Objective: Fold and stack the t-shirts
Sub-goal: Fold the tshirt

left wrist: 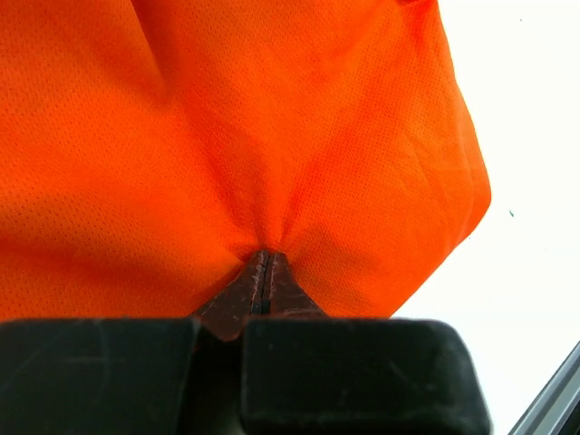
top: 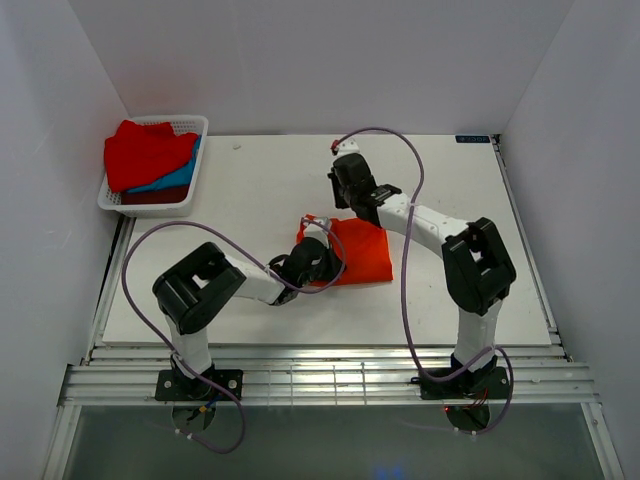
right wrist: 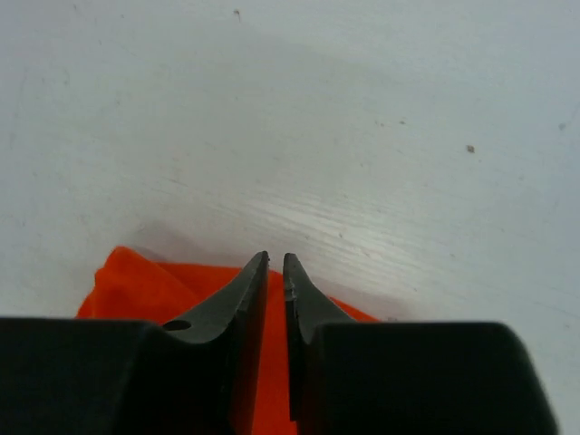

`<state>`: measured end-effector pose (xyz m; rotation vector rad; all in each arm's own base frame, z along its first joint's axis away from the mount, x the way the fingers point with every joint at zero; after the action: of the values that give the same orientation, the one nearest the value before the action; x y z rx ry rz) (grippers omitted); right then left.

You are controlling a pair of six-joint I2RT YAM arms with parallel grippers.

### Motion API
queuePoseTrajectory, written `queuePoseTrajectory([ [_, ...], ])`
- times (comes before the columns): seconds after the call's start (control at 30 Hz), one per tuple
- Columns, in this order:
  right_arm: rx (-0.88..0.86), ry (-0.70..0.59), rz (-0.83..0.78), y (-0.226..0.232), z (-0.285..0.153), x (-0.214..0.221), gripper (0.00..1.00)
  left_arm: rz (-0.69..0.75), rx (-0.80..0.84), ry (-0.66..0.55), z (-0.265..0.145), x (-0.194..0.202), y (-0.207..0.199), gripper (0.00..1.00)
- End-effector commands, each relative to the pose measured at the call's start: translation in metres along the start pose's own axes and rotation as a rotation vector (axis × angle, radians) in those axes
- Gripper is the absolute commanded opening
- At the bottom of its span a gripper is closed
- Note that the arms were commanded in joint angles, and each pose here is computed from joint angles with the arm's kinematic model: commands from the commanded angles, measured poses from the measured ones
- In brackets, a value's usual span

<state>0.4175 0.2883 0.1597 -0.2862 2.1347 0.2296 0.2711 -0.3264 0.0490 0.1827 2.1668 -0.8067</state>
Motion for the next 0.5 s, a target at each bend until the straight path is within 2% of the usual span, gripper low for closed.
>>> queuePoseTrajectory([
  [0.0, 0.026, -0.011, 0.005, -0.016, -0.034, 0.004, 0.20, 0.045, 0.001, -0.008, -0.011, -0.013, -0.009, 0.00],
  [0.03, 0.014, -0.029, 0.022, -0.018, -0.048, 0.000, 0.25, 0.065, 0.012, -0.039, -0.016, -0.026, -0.017, 0.00],
  [0.07, 0.015, -0.025, 0.029, -0.021, -0.055, 0.005, 0.34, 0.071, 0.002, -0.079, -0.017, -0.042, -0.023, 0.00],
  [0.1, 0.017, 0.014, 0.024, -0.026, -0.058, 0.025, 0.39, 0.081, -0.025, -0.075, -0.020, -0.048, -0.023, 0.00],
  [0.13, -0.002, 0.003, 0.032, -0.026, -0.069, 0.024, 0.43, 0.102, -0.046, -0.086, -0.023, -0.055, -0.023, 0.00],
  [0.17, -0.012, 0.011, 0.034, -0.027, -0.074, 0.030, 0.53, 0.106, -0.049, -0.132, -0.029, -0.075, -0.032, 0.13],
  [0.2, -0.010, 0.023, 0.036, -0.030, -0.078, 0.037, 0.57, 0.116, -0.109, -0.133, -0.034, -0.079, -0.025, 0.25],
  [0.27, -0.033, 0.046, 0.048, -0.033, -0.089, 0.051, 0.71, 0.123, -0.140, -0.170, -0.045, -0.097, -0.029, 0.56],
  [0.3, -0.042, 0.058, 0.057, -0.035, -0.091, 0.056, 0.75, 0.125, -0.206, -0.164, -0.050, -0.098, -0.020, 0.85],
  [0.37, -0.094, 0.089, 0.078, -0.037, -0.095, 0.067, 0.88, 0.128, -0.268, -0.156, -0.058, -0.101, -0.009, 0.95],
  [0.47, -0.137, 0.135, 0.097, -0.041, -0.096, 0.085, 0.93, 0.106, -0.310, -0.158, -0.062, -0.105, 0.012, 0.98],
])
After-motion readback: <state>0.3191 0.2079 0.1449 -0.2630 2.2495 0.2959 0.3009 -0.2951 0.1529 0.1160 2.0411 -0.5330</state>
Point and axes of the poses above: each gripper's point midway between its finger pads, its own z axis out along the fingers, its own y axis along the line the jaws close on, x = y × z, the point moved 4 cm from there along -z, back along the fingers, and after that the axes turned 4 degrees about z, right-handed, at the moved point
